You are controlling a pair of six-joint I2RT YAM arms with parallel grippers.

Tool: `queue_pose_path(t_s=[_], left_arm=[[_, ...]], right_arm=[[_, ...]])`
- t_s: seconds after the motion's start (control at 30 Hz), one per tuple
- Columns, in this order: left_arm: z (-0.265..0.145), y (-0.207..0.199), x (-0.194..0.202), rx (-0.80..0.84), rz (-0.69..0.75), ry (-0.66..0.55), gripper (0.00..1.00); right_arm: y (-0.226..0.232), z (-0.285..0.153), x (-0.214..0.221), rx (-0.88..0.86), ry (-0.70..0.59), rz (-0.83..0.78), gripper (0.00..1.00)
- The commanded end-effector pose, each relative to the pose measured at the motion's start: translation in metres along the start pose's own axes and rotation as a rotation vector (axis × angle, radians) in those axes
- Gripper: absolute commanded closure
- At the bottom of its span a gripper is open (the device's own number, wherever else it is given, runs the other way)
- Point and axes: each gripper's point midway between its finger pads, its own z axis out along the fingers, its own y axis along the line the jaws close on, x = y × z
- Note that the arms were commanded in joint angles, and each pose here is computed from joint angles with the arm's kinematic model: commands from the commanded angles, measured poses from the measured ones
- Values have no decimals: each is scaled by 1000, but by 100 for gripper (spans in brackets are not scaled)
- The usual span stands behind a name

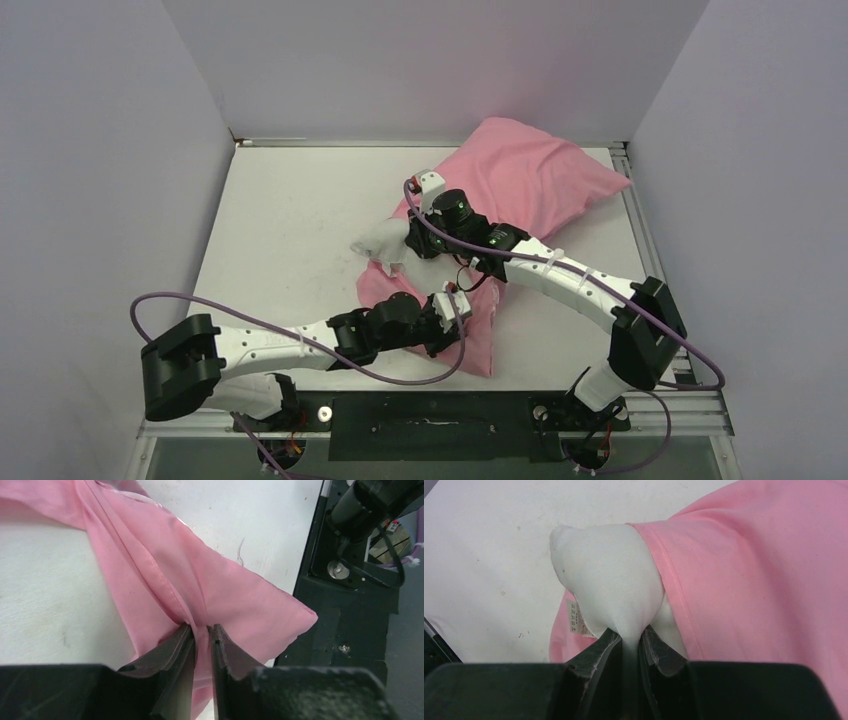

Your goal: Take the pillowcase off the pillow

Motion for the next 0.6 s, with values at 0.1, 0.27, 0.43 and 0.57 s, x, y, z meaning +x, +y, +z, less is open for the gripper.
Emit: queue_pose_path(t_s=[0.1,0.27,0.43,0.57], left_arm=[[15,-18,39,26,-50,133,75],[14,-13,53,-12,-93,167,47],[0,-9,3,-43,-114,-8,35],[-20,1,-34,-91,-153,-126,3]], right_arm=[[14,-9,-108,-50,-346,44,95],[19,-12,-109,-79,-345,38,92],[17,-15,-107,-78,-340,36,88],[15,-20,-104,-75,-326,18,78]])
